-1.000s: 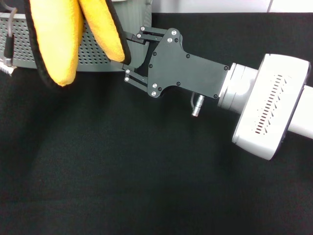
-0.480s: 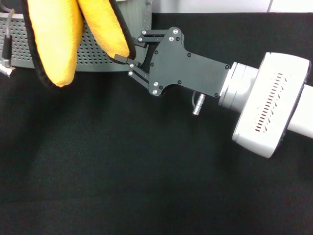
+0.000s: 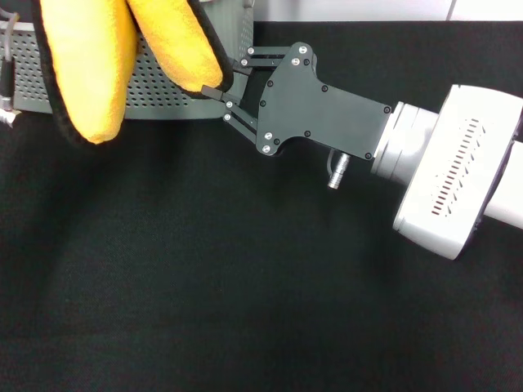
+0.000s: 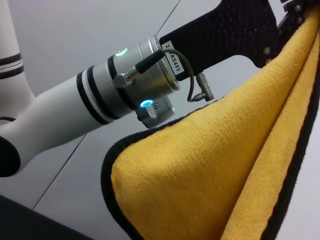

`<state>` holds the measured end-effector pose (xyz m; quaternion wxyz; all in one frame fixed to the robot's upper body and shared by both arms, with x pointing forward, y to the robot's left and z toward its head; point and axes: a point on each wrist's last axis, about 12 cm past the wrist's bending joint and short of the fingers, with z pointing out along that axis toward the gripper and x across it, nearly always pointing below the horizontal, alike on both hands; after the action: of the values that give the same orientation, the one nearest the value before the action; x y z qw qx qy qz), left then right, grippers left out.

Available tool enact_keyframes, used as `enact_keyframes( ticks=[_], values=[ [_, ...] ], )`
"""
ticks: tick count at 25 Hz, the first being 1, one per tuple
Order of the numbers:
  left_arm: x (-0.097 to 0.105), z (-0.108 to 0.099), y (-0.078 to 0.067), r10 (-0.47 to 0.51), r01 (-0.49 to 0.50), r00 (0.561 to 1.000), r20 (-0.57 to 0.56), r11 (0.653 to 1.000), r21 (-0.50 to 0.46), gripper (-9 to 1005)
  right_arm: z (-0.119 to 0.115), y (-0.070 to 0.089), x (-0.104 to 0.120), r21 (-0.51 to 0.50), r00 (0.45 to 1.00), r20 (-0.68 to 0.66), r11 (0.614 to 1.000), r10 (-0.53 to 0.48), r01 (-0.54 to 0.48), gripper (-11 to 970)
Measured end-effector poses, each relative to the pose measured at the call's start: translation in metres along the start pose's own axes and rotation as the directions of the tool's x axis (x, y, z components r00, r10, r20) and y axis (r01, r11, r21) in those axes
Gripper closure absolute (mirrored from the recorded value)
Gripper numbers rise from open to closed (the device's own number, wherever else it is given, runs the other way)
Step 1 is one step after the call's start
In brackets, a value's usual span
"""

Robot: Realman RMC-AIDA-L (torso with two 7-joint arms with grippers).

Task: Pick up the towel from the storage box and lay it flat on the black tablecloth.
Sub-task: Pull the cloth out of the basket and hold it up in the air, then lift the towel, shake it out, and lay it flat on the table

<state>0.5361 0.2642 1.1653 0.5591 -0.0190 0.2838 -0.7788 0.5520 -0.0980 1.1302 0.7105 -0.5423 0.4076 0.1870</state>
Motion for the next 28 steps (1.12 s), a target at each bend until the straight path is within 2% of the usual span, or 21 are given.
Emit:
enact_keyframes(
  ticks=[6, 18, 23, 28],
  values=[
    [-0.001, 0.000, 0.000, 0.004, -0.004, 1.000, 0.001, 1.000, 0.001, 976, -0.001, -0.002, 0.001, 0.007, 1.000, -0.003, 1.000, 0.000, 0.000, 711],
    [-0.002, -0.003, -0.001, 0.009, -0.009, 1.000, 0.011, 1.000, -0.008, 975, -0.001, -0.002, 0.002, 0.004, 1.000, -0.009, 1.000, -0.005, 0.005, 869],
    [-0.003, -0.019, -0.005, 0.008, -0.009, 1.000, -0.022, 0.997, -0.080, 974, 0.002, -0.003, -0.004, 0.012, 1.000, -0.007, 1.000, -0.009, 0.009, 933],
    [-0.011, -0.039, -0.017, 0.047, -0.068, 0.989, -0.137, 0.986, -0.153, 973, 0.004, -0.006, -0.019, 0.035, 0.997, -0.073, 0.999, -0.032, 0.034, 944]
  ],
)
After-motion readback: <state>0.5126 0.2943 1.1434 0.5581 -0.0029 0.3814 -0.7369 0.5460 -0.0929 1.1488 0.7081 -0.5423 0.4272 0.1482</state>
